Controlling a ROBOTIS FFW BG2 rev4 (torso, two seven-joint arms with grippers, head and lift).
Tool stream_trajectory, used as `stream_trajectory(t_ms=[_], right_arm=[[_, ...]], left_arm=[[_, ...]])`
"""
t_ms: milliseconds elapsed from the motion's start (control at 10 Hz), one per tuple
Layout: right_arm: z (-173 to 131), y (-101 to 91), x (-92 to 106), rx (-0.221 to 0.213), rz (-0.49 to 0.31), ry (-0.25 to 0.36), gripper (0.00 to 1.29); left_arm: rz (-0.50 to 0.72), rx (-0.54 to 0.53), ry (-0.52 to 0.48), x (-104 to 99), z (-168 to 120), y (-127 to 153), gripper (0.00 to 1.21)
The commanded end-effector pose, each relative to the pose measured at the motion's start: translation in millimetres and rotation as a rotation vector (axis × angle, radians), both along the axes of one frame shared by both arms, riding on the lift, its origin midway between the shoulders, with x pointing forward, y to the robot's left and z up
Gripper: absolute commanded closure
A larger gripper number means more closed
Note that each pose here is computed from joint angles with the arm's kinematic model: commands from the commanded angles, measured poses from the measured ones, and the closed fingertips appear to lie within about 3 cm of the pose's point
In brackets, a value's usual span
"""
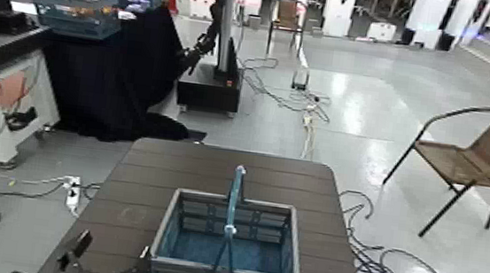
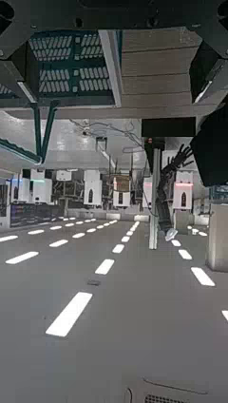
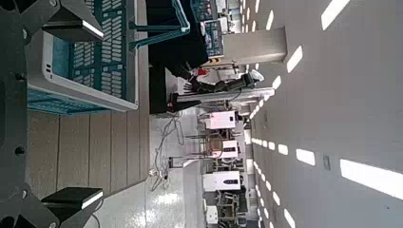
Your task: Place the crate on the table.
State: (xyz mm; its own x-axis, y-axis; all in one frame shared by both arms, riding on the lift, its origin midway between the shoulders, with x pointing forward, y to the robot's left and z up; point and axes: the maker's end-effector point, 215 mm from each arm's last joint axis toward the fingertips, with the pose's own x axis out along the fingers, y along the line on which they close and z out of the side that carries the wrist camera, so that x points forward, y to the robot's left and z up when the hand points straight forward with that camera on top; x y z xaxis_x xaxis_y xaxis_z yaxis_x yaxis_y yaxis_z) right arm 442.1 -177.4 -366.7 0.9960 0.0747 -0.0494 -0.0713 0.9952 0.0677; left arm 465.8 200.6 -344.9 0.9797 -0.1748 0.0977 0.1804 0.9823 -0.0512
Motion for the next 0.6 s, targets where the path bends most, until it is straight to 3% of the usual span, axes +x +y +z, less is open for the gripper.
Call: stream_trajectory(t_ms=[100, 600], right_arm=[[-0.4, 0.6, 0.2, -0.001, 0.002, 0.0, 0.15], [0.7, -0.8, -0.3, 0.001, -0.004, -0.001, 0.15]], left_arm=[[-0.002, -0.004, 0.0, 0.1, -1.0, -1.2, 0.11], [0.006, -0.008, -0.005, -0.2, 0.3, 0.1, 0.11]])
